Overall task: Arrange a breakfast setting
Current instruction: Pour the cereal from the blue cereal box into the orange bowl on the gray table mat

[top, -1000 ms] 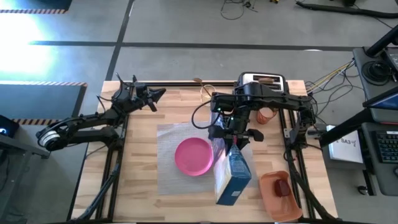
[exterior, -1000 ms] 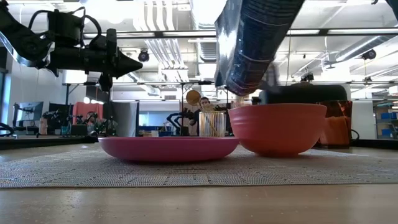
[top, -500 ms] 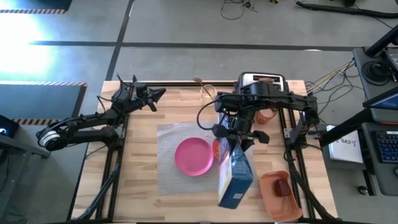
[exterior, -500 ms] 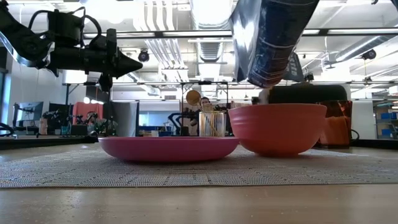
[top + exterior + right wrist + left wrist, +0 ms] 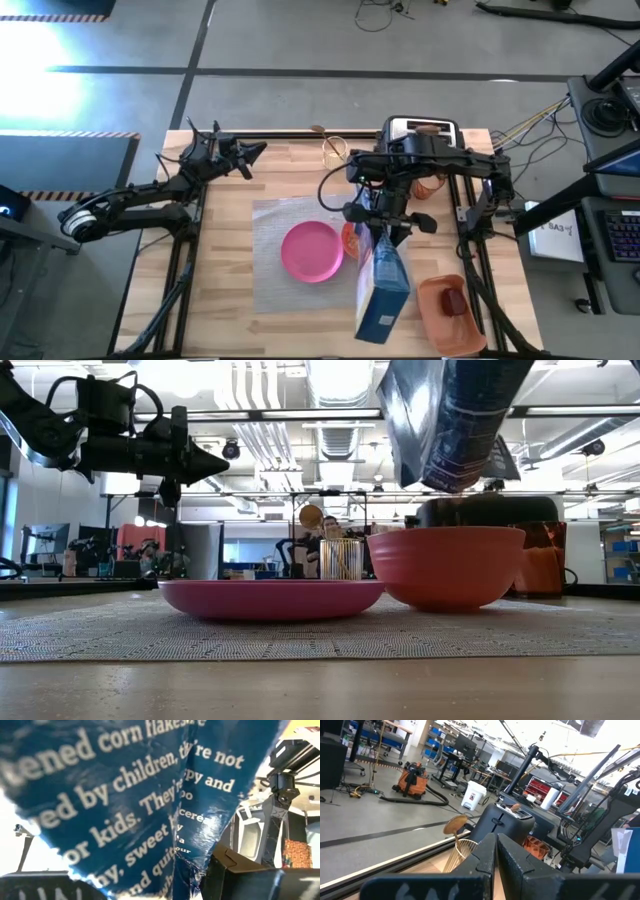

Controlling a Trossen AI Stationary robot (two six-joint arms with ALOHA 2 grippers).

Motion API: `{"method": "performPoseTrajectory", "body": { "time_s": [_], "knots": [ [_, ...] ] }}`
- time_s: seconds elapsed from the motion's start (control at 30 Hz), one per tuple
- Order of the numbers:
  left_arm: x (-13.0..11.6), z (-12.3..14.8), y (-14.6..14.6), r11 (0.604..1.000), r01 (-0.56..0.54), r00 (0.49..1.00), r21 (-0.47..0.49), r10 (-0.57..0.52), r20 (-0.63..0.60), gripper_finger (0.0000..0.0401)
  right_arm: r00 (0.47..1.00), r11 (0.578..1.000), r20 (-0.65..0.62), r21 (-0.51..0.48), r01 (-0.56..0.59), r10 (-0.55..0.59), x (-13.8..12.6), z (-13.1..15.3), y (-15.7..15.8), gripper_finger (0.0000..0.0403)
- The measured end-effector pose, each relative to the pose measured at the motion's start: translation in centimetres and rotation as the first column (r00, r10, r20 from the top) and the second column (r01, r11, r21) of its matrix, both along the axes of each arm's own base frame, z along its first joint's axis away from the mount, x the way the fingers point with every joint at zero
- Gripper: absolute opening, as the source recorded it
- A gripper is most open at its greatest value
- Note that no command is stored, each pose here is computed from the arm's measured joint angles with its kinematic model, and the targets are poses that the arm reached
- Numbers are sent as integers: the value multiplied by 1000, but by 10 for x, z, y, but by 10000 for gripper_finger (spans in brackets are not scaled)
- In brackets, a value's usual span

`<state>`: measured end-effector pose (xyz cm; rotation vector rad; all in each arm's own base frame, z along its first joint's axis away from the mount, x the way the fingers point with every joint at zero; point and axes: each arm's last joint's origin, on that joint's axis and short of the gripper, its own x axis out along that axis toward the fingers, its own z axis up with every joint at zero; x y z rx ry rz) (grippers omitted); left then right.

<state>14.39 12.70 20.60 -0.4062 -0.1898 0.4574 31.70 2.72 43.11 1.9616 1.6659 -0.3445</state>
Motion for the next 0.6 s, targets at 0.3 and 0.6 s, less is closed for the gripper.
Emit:
{"method": "performPoseTrajectory", "body": {
  "time_s": [0.3,0.6],
  "knots": [
    [0,0,0,1000,0,1000,4,0,-2,0,1000,1000,-13,-1,0,0,0,-1,2,104],
    [0,0,0,1000,0,1000,4,0,-2,0,1000,1000,-20,3,5,-5,0,-1,2,104]
  ]
}}
